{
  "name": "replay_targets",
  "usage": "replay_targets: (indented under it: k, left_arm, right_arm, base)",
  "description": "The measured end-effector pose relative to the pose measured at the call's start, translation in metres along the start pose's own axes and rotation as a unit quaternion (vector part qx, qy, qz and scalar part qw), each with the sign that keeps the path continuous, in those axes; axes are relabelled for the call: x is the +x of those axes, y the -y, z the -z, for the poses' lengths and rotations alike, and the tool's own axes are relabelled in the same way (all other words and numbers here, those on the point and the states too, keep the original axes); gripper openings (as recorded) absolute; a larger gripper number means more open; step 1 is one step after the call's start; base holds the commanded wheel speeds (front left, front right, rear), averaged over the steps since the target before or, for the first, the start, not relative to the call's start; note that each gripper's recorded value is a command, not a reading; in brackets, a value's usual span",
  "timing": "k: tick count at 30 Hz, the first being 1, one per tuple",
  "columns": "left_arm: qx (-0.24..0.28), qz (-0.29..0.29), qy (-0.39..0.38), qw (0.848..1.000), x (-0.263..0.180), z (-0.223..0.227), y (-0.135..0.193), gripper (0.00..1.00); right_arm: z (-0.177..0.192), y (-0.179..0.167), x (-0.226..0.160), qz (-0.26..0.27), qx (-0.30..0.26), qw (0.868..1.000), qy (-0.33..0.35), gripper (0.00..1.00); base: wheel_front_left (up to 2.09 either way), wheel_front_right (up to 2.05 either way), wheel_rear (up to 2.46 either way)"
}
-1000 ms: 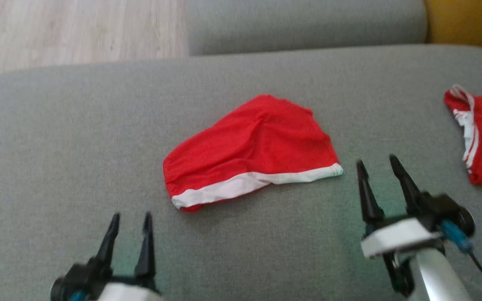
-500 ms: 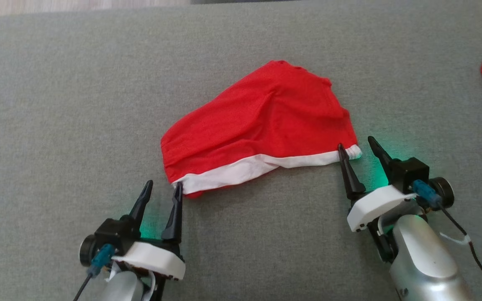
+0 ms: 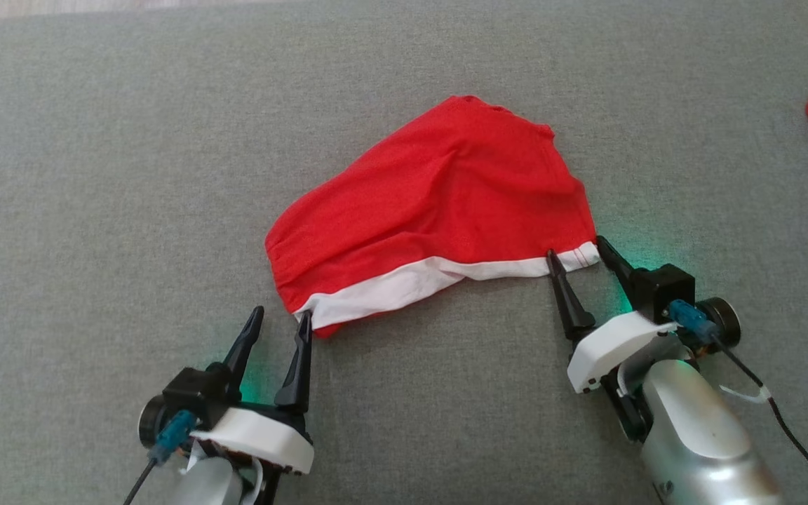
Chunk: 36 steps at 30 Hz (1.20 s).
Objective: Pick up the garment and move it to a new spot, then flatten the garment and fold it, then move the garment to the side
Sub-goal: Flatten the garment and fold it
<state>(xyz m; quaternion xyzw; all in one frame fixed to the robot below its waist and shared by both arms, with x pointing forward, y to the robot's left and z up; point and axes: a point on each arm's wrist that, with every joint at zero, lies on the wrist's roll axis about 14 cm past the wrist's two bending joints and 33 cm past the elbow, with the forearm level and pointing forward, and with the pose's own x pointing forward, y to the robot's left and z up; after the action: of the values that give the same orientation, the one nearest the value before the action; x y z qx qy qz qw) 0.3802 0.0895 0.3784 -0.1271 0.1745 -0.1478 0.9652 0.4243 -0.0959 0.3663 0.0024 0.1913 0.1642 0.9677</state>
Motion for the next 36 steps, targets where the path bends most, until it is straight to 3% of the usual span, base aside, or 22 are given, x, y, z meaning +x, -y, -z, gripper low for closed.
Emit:
replay_targets:
  k: [24, 25, 27, 29, 31, 34, 35, 36]
  left_arm:
    - [-0.025, 0.072, -0.021, 0.997, 0.008, 0.011, 0.044, 1.00]
    - [-0.025, 0.074, -0.021, 0.997, 0.009, 0.010, 0.044, 1.00]
    - [-0.027, 0.080, -0.023, 0.996, 0.011, 0.011, 0.048, 1.00]
    - [-0.025, 0.086, -0.029, 0.996, 0.012, 0.014, 0.051, 0.80]
    - [-0.024, 0.088, -0.031, 0.995, 0.014, 0.015, 0.052, 0.49]
    - [-0.026, 0.091, -0.032, 0.995, 0.017, 0.015, 0.053, 0.48]
    - [-0.025, 0.093, -0.030, 0.995, 0.019, 0.013, 0.054, 0.53]
    - [-0.023, 0.094, -0.027, 0.995, 0.021, 0.011, 0.055, 0.67]
  right_arm:
    - [0.002, -0.002, 0.004, -0.010, -0.007, 0.999, -0.037, 0.97]
    - [0.003, -0.002, 0.004, -0.010, -0.005, 0.999, -0.038, 0.89]
    - [0.003, -0.003, 0.004, -0.012, -0.005, 0.999, -0.041, 0.47]
    - [0.004, -0.004, 0.005, -0.014, -0.004, 0.999, -0.043, 0.00]
    - [0.005, -0.006, 0.005, -0.017, 0.000, 0.999, -0.049, 0.00]
    - [0.005, -0.006, 0.005, -0.016, 0.004, 0.999, -0.049, 0.00]
    - [0.004, -0.005, 0.005, -0.015, 0.006, 0.999, -0.049, 0.00]
    - [0.004, -0.005, 0.005, -0.014, 0.007, 0.999, -0.048, 0.00]
  base:
    - [0.00, 0.00, 0.00]
    - [0.00, 0.00, 0.00]
    - [0.00, 0.00, 0.00]
    - [0.00, 0.00, 0.00]
    - [0.00, 0.00, 0.00]
    - [0.00, 0.00, 0.00]
    - [0.00, 0.00, 0.00]
    - [0.00, 0.00, 0.00]
